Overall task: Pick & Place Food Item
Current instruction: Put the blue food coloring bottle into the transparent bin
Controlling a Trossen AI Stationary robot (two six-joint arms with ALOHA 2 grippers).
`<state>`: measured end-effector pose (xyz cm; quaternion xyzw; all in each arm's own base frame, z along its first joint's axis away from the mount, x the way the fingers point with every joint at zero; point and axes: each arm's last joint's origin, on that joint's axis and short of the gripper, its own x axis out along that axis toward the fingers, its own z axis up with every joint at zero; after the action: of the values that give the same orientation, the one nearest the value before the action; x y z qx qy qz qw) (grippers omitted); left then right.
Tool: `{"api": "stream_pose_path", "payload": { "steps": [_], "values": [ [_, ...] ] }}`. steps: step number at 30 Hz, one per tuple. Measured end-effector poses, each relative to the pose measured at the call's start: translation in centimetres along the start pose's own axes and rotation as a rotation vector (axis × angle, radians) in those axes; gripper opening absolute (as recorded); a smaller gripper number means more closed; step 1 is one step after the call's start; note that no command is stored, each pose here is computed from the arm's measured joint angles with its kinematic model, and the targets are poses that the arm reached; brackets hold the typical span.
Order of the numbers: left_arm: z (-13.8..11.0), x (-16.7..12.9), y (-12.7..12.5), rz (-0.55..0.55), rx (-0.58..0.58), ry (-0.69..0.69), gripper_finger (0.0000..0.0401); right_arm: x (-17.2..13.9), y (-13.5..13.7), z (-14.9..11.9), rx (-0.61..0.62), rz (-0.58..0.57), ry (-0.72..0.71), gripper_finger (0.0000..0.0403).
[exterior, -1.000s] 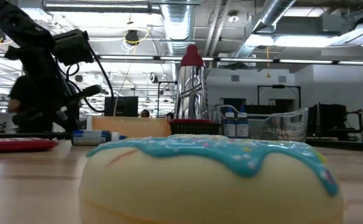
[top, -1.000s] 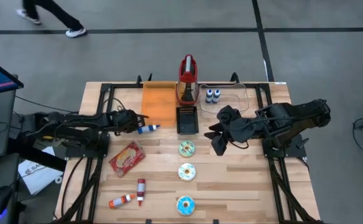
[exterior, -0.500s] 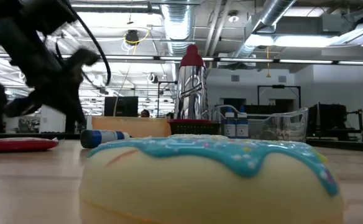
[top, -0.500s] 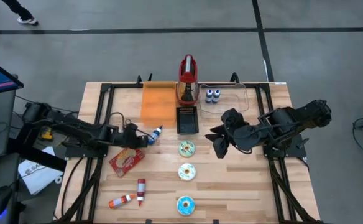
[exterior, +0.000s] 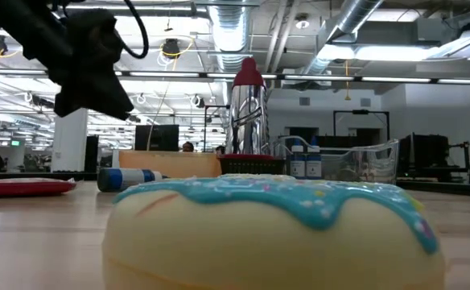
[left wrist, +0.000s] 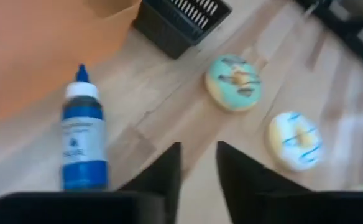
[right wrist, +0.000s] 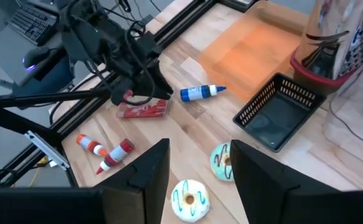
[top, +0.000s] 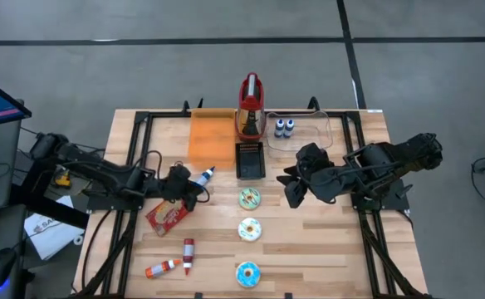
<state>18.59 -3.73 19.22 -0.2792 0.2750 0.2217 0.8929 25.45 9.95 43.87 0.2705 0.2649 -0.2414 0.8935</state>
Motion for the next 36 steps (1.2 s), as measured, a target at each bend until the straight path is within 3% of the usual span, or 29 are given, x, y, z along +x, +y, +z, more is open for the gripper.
{"api": "stream_pose_path", "payload": {
  "steps": [6,12,28,32,36],
  "values": [
    [0.1,1.2,1.6,0.113,0.168,0.088,0.0240,0.1,0.0,0.1,0.002,-0.002,0.000,0.0161],
    [-0.1,3.0,2.8,0.204,0.166,0.167,0.0293,-0.1,0.0,-0.2,0.014,-0.006,0.008,0.0161],
    [-1.6,7.4,4.4,0.357,0.082,0.258,0.0293,-0.7,-0.4,-1.3,0.039,-0.064,0.039,0.0161],
    [-1.6,7.5,4.5,0.371,0.087,0.259,0.0263,-0.7,-0.4,-1.3,0.047,-0.064,0.039,0.0161],
    [-1.5,7.0,4.3,0.335,0.084,0.261,0.0197,-0.7,-0.4,-1.3,0.053,-0.065,0.038,0.0161]
  ]
}}
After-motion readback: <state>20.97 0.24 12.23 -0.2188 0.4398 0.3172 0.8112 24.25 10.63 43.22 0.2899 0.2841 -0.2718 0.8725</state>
